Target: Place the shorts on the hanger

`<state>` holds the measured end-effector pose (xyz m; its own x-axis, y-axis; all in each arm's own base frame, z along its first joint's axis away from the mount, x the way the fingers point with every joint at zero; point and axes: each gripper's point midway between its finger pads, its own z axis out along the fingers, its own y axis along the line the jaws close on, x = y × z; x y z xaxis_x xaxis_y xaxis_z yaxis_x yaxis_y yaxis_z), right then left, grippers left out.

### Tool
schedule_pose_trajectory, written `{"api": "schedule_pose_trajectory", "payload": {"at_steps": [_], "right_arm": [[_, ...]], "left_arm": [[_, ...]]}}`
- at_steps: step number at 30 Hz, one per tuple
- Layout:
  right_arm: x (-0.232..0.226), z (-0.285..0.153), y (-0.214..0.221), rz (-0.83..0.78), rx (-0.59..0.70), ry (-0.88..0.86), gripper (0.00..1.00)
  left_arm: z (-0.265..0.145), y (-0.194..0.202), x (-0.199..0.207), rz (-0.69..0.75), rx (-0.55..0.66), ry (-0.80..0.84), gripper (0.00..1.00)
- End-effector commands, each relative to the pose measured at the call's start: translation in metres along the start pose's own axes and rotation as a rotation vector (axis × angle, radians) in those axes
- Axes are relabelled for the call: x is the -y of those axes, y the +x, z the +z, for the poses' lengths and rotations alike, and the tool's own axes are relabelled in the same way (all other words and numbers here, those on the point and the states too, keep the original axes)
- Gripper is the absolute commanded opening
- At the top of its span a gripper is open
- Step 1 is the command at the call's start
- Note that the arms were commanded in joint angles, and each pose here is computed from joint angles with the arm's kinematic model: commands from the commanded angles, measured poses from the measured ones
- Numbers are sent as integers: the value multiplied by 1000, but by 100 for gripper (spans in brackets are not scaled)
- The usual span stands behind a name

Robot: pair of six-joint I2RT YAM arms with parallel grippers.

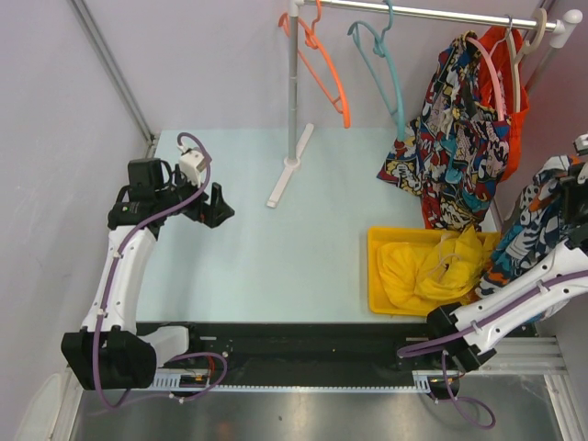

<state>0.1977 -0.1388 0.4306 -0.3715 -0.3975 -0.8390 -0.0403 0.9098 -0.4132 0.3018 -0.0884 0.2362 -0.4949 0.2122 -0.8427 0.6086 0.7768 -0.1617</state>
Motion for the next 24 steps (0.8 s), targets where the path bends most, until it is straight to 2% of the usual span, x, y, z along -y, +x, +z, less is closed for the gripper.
{"api": "schedule_pose_trajectory", "payload": {"at_steps": [1, 5, 9, 12, 17, 18, 19, 20, 21, 22, 24], "right_arm": [[-6, -15, -66, 19, 200, 7, 0], [-16, -26, -109, 23, 319, -30, 0], [-37, -32, -145, 57, 439, -165, 0], [-61, -32, -149, 170, 457, -329, 0], [-113, -41, -159, 211, 499, -567, 0], [-122, -52, -166, 170, 539, -592, 0], [-129, -47, -161, 214, 529, -648, 0], [-137, -54, -171, 156, 586, -687, 0], [-149, -63, -174, 203, 587, -748, 0], [-154, -55, -169, 245, 572, -791, 0], [-170, -56, -174, 263, 579, -892, 0]], "left_arm": [[0, -18, 4, 32, 55, 19, 100], [-2, -23, 3, 35, 73, 13, 100], [-5, -32, 8, 43, 102, 30, 100], [-9, -40, 11, 54, 137, 27, 100], [-16, -50, 17, 62, 174, 34, 100], [-17, -51, 18, 66, 180, 36, 100], [-18, -52, 18, 67, 184, 34, 100], [-19, -53, 20, 69, 189, 37, 100], [-19, -53, 20, 67, 189, 37, 100], [-21, -54, 21, 70, 195, 34, 100], [-22, -54, 23, 69, 199, 37, 100]]}}
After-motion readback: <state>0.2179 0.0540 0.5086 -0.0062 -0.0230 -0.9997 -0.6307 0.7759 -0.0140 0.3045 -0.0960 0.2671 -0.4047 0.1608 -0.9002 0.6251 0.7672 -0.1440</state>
